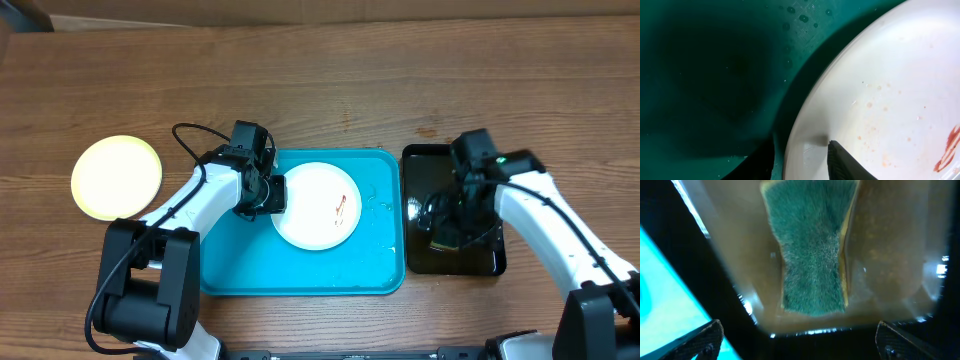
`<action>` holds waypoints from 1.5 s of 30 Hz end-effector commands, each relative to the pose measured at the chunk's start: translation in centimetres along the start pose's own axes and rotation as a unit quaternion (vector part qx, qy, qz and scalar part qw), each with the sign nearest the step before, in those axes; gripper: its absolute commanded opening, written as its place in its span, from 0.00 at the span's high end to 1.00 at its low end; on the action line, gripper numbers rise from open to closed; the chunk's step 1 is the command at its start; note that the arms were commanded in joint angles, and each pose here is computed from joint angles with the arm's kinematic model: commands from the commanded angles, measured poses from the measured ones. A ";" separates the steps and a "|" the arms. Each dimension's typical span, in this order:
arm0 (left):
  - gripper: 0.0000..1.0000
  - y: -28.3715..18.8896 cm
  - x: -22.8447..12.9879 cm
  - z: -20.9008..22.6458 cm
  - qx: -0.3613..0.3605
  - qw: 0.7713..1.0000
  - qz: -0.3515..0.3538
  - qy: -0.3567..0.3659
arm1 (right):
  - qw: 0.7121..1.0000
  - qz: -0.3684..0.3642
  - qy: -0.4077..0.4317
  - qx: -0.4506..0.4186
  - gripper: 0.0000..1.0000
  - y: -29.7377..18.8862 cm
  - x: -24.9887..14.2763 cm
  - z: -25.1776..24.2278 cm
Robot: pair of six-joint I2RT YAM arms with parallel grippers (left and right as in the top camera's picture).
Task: Clean dirty plates on tray and stack at the side
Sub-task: 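Lower the right gripper into the black tray and grasp the sponge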
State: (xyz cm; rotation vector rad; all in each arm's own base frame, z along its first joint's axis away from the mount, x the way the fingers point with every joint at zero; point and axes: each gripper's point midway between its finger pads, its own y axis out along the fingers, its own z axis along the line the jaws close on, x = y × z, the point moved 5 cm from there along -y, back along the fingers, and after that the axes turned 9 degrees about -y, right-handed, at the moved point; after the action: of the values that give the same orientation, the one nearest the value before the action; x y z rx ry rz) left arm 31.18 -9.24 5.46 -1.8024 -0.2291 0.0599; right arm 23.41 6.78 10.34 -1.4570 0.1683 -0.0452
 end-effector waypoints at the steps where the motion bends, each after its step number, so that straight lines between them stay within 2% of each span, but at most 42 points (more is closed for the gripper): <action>1: 0.63 1.0 -0.8 0.8 0.018 1.000 0.015 0.004 | 1.000 -0.002 0.023 -0.009 0.03 1.5 -0.8 -0.1; 4: 0.63 1.0 -0.8 0.8 0.018 1.000 0.015 0.004 | 1.000 -0.011 0.019 -0.006 0.11 2.9 -0.9 -0.2; 13: 0.62 1.0 -0.8 0.8 0.019 1.000 0.015 0.005 | 0.998 -0.062 0.013 -0.004 0.21 4.6 0.3 -0.4; 16: 0.61 1.0 -0.8 0.8 0.018 1.000 0.015 0.005 | 0.997 -0.077 0.013 -0.010 0.37 4.5 0.8 -0.5; 20: 0.60 1.0 -0.8 0.8 0.019 1.000 0.015 0.005 | 0.996 -0.085 0.013 -0.011 0.49 4.5 1.1 -0.5; 24: 0.60 1.0 -0.8 0.8 0.019 1.000 0.015 0.005 | 0.997 -0.074 0.014 -0.015 0.44 4.6 0.6 -0.7; 26: 0.59 1.0 -0.8 0.8 0.019 1.000 0.015 0.005 | 0.998 -0.062 0.015 -0.018 0.33 4.6 0.2 -0.8; 27: 0.59 1.0 -0.8 0.8 0.019 1.000 0.015 0.005 | 0.998 -0.058 0.015 -0.020 0.31 4.6 0.0 -0.9; 30: 0.59 1.0 -0.8 0.8 0.018 1.000 0.015 0.005 | 0.998 -0.056 0.015 -0.021 0.31 4.7 -0.1 -1.0; 32: 0.59 1.0 -0.8 0.8 0.019 1.000 0.015 0.005 | 0.998 -0.057 0.015 -0.021 0.44 4.6 0.0 -0.9; 36: 0.59 1.0 -0.8 0.8 0.019 1.000 0.015 0.005 | 0.998 -0.061 0.015 -0.019 0.92 4.6 0.1 -0.9; 37: 0.59 1.0 -0.8 0.8 0.019 1.000 0.015 0.005 | 0.997 -0.068 0.014 -0.020 0.96 4.6 0.4 -0.9; 44: 0.58 1.0 -0.8 0.9 0.022 1.000 0.015 0.005 | 0.988 -0.150 0.014 -0.022 0.96 4.0 3.3 -0.6; 45: 0.57 1.0 -0.8 1.0 0.025 1.000 0.015 0.004 | 0.987 -0.156 0.014 -0.022 0.87 3.9 3.6 -0.5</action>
State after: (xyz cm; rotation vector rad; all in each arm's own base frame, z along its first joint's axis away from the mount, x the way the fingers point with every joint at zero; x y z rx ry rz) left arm 31.18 -9.24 5.46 -1.8024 -0.2291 0.0599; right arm 26.12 6.68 5.86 -1.4818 -0.0039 -0.2824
